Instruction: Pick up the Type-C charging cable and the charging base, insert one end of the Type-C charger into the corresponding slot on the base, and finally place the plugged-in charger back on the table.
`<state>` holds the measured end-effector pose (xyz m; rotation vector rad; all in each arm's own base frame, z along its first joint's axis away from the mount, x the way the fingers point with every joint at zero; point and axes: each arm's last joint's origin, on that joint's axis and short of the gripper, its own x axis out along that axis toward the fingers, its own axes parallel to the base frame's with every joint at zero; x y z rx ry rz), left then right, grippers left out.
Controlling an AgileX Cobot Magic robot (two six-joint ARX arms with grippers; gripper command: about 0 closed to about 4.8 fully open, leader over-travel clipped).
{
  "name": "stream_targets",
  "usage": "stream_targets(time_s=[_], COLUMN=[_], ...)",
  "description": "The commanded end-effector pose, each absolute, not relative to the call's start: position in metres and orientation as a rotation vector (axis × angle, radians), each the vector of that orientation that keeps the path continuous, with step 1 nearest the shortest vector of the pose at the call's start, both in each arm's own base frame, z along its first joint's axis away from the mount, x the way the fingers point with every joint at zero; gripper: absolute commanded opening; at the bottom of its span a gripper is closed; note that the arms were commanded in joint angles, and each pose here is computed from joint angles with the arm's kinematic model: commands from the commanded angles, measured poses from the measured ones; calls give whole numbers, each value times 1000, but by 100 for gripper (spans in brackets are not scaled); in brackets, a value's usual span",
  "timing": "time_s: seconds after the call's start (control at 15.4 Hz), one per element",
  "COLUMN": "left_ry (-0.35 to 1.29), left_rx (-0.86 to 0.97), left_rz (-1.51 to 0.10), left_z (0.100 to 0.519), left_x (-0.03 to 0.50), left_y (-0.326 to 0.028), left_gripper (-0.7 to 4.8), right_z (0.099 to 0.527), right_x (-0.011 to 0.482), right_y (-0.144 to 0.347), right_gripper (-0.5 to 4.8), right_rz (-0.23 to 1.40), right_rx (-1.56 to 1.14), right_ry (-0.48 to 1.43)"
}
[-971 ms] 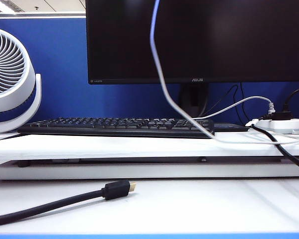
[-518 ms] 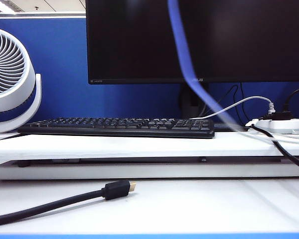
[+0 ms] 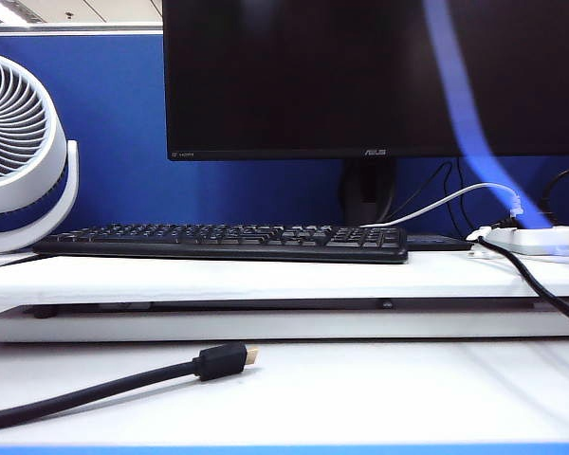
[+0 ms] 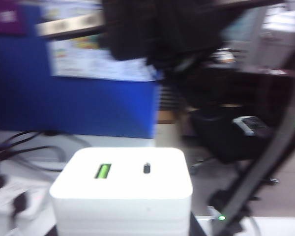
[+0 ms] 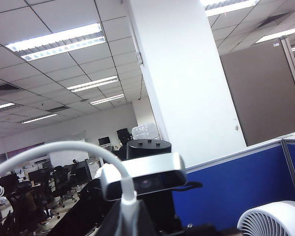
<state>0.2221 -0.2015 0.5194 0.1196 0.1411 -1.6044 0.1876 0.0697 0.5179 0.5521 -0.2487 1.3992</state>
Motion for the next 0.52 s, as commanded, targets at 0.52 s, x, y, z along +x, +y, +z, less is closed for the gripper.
stream_targets(time_s=[0.52], left_ry=[30], left_rx=[63], left_rz=[-1553], left_z=[537], left_x=[216], left_y=[-210], left_gripper=[-6], right_z=[518], right_x=[184], right_y=[77], right_gripper=[-5], right_rz=[1444], right_rx=[576], right_ry=[-204])
